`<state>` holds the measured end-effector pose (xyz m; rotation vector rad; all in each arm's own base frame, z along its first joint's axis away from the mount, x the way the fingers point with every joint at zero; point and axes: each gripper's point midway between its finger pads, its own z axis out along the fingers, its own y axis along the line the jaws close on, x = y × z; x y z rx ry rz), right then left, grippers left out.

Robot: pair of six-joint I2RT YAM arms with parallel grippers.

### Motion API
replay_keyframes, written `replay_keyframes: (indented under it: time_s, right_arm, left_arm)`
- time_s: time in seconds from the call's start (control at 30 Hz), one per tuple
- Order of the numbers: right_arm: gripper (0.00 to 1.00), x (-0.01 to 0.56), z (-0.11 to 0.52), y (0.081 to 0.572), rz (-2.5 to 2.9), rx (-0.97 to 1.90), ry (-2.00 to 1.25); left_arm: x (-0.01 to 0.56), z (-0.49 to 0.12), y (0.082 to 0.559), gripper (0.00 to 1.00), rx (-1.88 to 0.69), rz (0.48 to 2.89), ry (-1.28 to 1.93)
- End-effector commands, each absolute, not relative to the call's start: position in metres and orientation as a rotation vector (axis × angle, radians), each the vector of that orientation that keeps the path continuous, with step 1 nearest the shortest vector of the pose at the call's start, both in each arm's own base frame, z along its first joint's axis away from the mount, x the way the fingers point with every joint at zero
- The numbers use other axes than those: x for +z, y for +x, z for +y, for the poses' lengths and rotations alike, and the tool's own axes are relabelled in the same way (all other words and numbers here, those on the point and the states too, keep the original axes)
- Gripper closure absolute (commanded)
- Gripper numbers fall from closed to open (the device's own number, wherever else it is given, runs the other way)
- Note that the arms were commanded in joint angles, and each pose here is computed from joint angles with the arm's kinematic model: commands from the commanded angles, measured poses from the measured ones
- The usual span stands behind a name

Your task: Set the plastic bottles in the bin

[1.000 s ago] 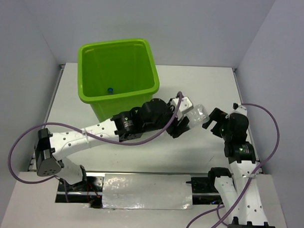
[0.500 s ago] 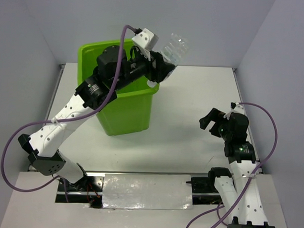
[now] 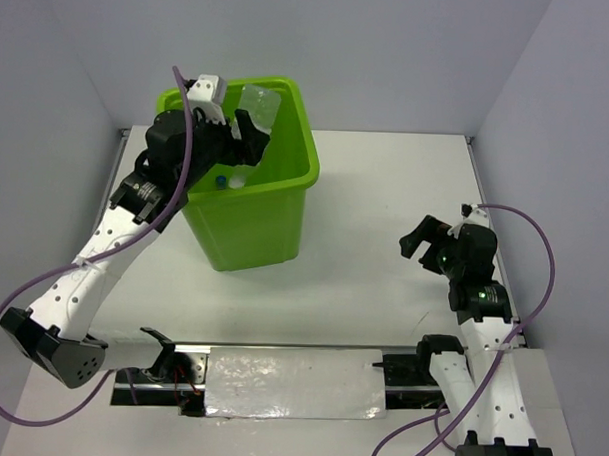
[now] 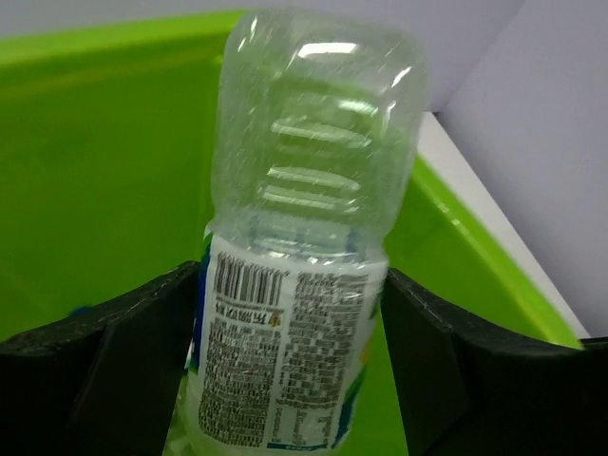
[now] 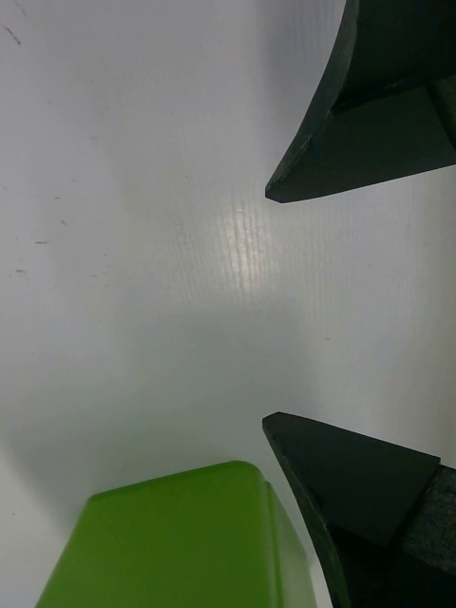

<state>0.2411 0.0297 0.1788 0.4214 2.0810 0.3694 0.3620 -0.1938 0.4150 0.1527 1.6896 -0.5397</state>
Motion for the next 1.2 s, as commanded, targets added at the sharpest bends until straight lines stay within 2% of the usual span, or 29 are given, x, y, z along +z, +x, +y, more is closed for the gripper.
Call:
replay_keyframes:
  time_s: [0.0,0.03,0.13,0.5,0.63,0.8,0.93,1.0,1.17]
  right_arm:
    - [0.00,0.183,0.024,0.248,2.050,0.342,0.414]
    - [0.00,0.184,0.024,0.248,2.047,0.342,0.413]
    - [0.00,0.183,0.024,0.248,2.048,0.341,0.414]
    - [0.00,0.185,0.021,0.248,2.044,0.324,0.425]
    - [0.00,0.184,0.020,0.249,2.047,0.318,0.432]
    - [0.00,0.185,0.019,0.249,2.042,0.313,0.439]
    - [0.00,0.185,0.014,0.249,2.043,0.288,0.457]
    - [0.00,0.185,0.014,0.249,2.043,0.284,0.454]
    - [0.00,0.186,0.006,0.248,2.034,0.240,0.484]
  left_arm:
    - [0.422,-0.188,0.359,0.13,-0.593,1.648,0.089]
    - [0.420,-0.187,0.358,0.08,-0.589,1.657,0.088]
    - [0.428,-0.185,0.356,0.02,-0.577,1.662,0.097]
    - [0.458,-0.168,0.347,0.01,-0.498,1.654,0.087]
    - [0.468,-0.127,0.346,0.01,-0.340,1.661,-0.045]
    - [0.478,-0.048,0.342,0.01,-0.135,1.649,-0.290]
    - [0.447,0.050,0.331,0.01,0.097,1.649,-0.642]
    - [0.427,0.079,0.325,0.01,0.146,1.665,-0.770]
    - [0.333,0.128,0.316,0.01,0.046,1.734,-1.055]
